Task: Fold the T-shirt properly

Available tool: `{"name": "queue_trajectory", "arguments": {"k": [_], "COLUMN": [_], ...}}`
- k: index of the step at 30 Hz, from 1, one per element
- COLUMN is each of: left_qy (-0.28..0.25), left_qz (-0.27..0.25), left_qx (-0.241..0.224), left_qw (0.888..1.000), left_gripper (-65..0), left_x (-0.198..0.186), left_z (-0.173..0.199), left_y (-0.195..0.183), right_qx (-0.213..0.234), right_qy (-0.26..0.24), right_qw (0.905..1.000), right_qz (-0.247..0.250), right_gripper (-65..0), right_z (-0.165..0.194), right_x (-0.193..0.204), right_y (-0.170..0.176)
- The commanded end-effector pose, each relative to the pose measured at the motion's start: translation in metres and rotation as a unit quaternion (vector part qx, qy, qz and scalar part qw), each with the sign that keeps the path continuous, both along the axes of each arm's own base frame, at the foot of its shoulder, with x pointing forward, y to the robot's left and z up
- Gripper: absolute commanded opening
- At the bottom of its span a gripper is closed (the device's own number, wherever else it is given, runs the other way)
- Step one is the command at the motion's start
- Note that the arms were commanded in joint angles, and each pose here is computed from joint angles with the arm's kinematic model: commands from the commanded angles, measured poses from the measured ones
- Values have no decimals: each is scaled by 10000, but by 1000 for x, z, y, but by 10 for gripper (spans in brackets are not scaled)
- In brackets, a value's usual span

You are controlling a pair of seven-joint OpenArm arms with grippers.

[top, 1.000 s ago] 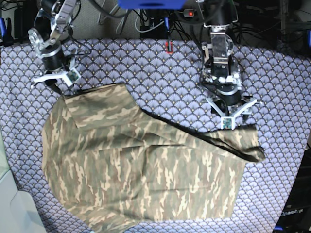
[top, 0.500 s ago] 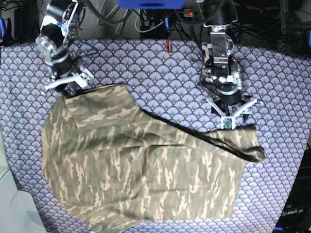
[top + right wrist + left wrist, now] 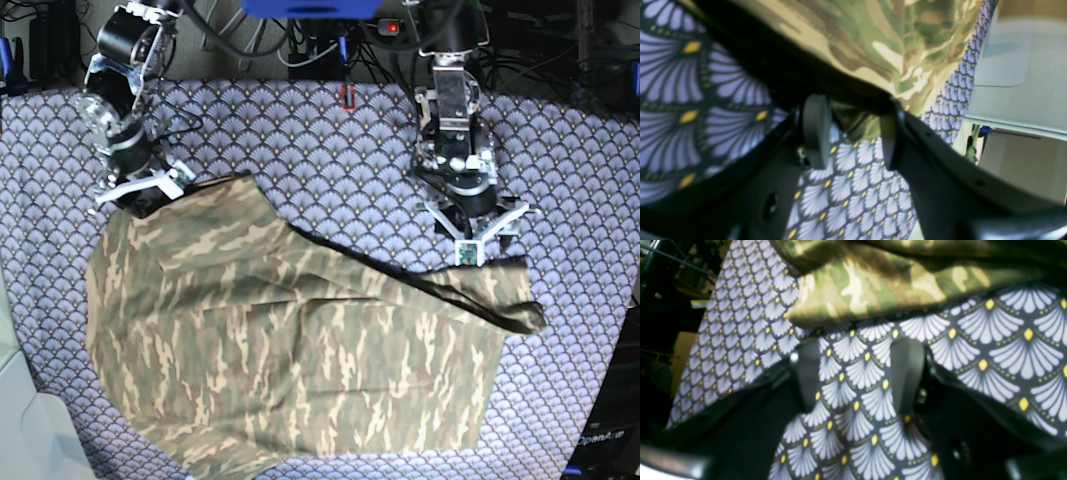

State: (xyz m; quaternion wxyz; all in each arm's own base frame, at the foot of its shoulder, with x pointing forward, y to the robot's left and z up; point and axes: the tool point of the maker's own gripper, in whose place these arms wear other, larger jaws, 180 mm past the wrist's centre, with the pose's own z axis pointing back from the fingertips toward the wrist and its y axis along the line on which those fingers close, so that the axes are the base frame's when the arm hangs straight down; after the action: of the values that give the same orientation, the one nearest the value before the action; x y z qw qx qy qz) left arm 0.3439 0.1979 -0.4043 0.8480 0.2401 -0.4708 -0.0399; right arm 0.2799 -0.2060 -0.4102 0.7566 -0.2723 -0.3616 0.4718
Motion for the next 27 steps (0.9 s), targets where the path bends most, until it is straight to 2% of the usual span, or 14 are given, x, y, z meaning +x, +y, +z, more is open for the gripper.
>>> {"name": "queue_trajectory", "arguments": {"k": [1,13,20,25,27], "left_qy": [-282,-291,-304,-305,-306], "left_qz": [-6,-13,2,-5,-13], "left_qx": [65,65,66,65,65], "left_qw": [9996,9996,9995,9995,9995], "left_gripper": [-320,-320,-320,-320,-320], "left_x": [10,11,12,12,12], "left_z": [17,17,18,18,18], "left_y": [-1,-1,0,-1,-1], "right_qx": [-33,103,83,84,178], "right_qy": [-304,52,-67,-120,-359], "right_qw": [9995,9996,9997,9997,9990], "right_qz": [27,262,219,219,188], "right_gripper": [-394,-409,-585,-622,-627], "right_z": [16,-12,-5,-2,12], "right_x": [13,7,19,21,25], "right_y": [-2,13,11,10,5]}}
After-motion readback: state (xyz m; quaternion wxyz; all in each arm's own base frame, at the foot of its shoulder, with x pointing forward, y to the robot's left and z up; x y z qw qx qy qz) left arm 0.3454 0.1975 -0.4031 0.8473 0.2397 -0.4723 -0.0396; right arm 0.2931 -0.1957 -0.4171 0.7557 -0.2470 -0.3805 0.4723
